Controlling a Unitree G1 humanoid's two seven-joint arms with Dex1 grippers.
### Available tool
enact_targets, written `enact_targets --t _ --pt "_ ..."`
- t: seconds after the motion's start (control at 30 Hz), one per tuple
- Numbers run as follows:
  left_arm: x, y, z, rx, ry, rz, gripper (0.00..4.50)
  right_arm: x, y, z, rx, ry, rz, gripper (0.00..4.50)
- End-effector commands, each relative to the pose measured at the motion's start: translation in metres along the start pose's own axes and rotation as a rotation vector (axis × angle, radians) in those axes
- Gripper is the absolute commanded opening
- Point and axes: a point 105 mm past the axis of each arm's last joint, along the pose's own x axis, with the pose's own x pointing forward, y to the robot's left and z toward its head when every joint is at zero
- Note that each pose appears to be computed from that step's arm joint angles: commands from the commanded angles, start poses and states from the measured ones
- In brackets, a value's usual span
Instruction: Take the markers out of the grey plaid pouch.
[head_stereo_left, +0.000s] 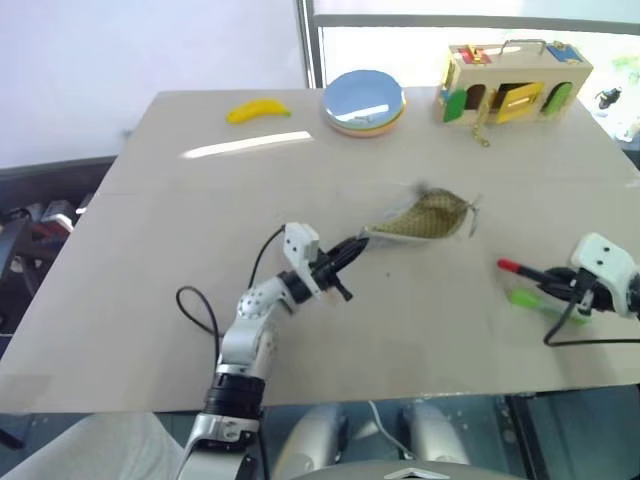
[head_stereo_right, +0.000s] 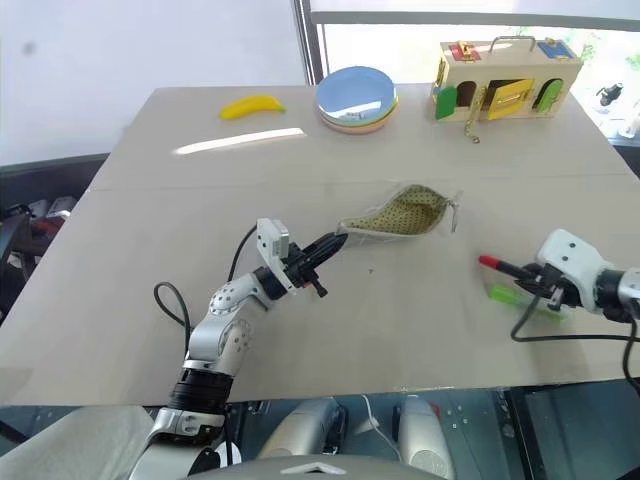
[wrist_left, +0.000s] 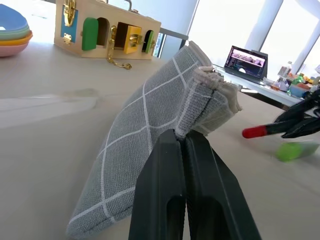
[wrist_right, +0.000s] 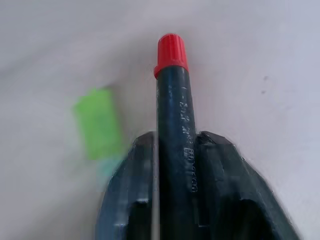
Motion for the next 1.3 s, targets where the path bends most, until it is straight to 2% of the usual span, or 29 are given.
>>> enact_targets --t 0.03,0.07,0.1,0.17,0.3,0.43,0.47,0.5,0.57,0.6,0.8,0.9,1.0,1.13,1.3 --pt "-0.003 0.006 0.017 0.057 -0.040 0.016 0.00 -0.004 -0.013 0.003 -0.072 0.000 -0.055 3.29" --pt "-0.004 0.009 0.019 0.072 -0.041 0.029 0.00 -0.006 -0.015 0.004 -0.092 0.004 -0.067 3.69" --pt "-0.006 0.012 0.021 0.092 -0.044 0.043 0.00 -0.007 -0.017 0.007 -0.105 -0.004 -0.078 4.36" --pt "-0.011 0.023 0.027 0.159 -0.050 0.085 0.00 -0.012 -0.019 0.019 -0.088 -0.050 -0.085 4.45" --pt "-0.028 0.057 0.040 0.287 -0.015 0.213 0.00 -0.020 -0.012 0.060 0.001 -0.246 -0.078 4.45" --pt "-0.049 0.068 0.046 0.308 0.027 0.260 1.28 -0.021 0.018 0.070 0.040 -0.313 0.020 4.50" --pt "-0.054 0.065 0.045 0.338 0.047 0.238 2.05 -0.023 0.024 0.071 0.060 -0.332 0.034 4.50" --pt "-0.059 0.061 0.043 0.365 0.079 0.221 2.30 -0.025 0.030 0.073 0.081 -0.352 0.045 4.50" --pt "-0.074 0.055 0.036 0.385 0.151 0.200 3.15 -0.031 0.041 0.074 0.138 -0.394 0.063 4.50" --pt "-0.082 0.053 0.035 0.385 0.171 0.203 3.43 -0.034 0.048 0.073 0.172 -0.410 0.074 4.50" --pt "-0.136 0.041 0.021 0.245 0.316 0.257 3.43 -0.046 0.086 0.050 0.310 -0.429 0.100 4.50" --pt "-0.165 0.029 0.009 0.186 0.403 0.272 3.43 -0.054 0.106 0.030 0.378 -0.425 0.099 4.50" --pt "-0.186 0.012 -0.001 0.116 0.429 0.294 3.43 -0.062 0.118 0.005 0.432 -0.401 0.091 4.50" --pt "-0.197 -0.002 -0.011 0.084 0.474 0.296 3.43 -0.066 0.122 -0.015 0.452 -0.367 0.086 4.50" --pt "-0.198 -0.012 -0.008 0.052 0.431 0.289 3.43 -0.067 0.118 -0.025 0.461 -0.360 0.093 4.50"
